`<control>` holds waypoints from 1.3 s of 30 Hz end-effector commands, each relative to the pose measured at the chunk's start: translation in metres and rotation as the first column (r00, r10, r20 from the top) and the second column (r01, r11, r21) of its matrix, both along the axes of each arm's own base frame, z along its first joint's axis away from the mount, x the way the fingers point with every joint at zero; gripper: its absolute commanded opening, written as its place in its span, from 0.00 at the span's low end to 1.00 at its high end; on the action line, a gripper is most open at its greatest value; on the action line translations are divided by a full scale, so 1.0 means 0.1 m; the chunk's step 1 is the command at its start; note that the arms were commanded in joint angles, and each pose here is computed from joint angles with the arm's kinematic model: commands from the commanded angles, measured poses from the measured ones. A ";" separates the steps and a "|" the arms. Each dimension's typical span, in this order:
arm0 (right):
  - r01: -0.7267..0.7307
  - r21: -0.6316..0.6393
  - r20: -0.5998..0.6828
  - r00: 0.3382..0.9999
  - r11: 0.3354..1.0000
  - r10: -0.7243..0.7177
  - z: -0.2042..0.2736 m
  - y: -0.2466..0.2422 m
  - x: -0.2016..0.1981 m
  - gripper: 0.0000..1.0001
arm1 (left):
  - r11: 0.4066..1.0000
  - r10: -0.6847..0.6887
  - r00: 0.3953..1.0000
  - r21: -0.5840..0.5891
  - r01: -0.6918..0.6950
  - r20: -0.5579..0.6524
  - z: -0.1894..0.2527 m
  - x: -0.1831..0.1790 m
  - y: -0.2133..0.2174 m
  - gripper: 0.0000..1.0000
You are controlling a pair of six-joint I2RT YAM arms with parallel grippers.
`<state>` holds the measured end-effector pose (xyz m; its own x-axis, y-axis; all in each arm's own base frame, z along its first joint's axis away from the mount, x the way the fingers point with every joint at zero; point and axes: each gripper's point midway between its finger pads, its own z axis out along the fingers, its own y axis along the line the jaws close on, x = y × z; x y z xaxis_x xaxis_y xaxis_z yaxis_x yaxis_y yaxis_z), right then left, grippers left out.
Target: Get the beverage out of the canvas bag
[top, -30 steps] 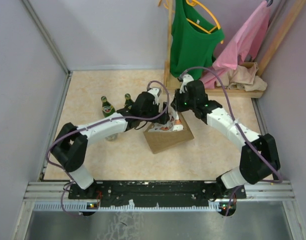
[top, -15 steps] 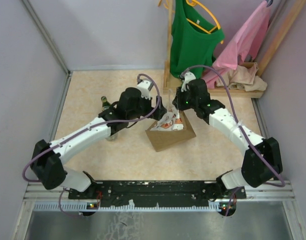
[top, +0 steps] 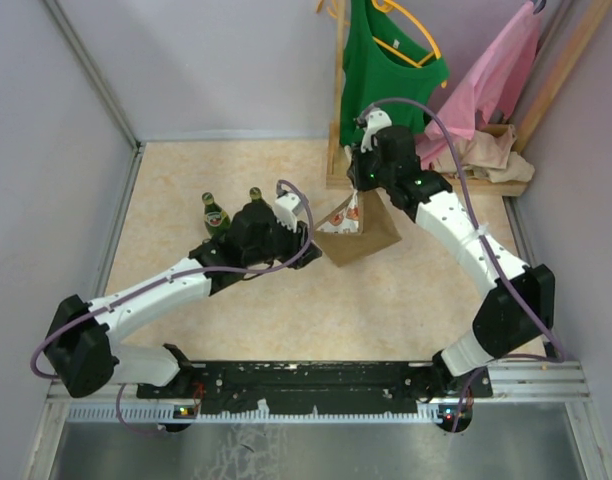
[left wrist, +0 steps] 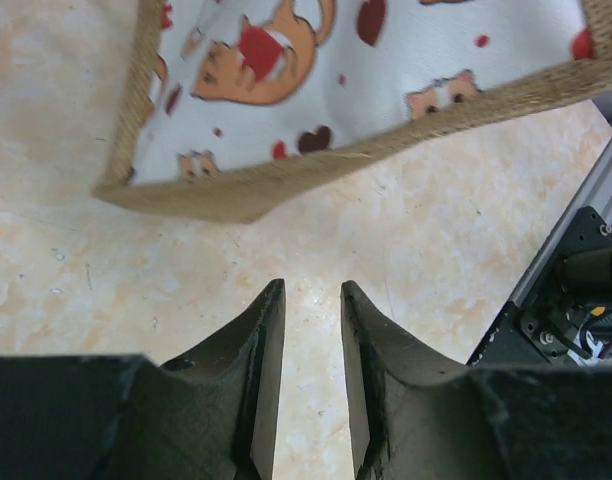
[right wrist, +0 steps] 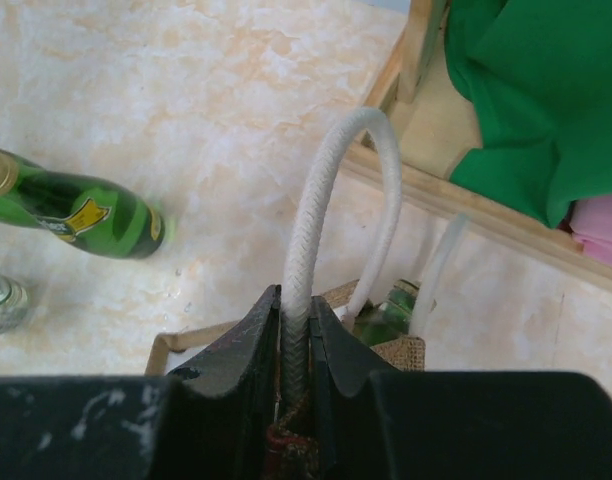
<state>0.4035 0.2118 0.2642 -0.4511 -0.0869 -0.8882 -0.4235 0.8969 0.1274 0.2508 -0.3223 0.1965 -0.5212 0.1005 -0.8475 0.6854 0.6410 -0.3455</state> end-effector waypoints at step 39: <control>-0.084 -0.042 -0.118 0.990 0.996 0.079 -0.94 0.20 -1.14 0.78 | 0.968 0.240 0.970 0.088 -0.235 -0.050 0.01 0.12 0.35 0.60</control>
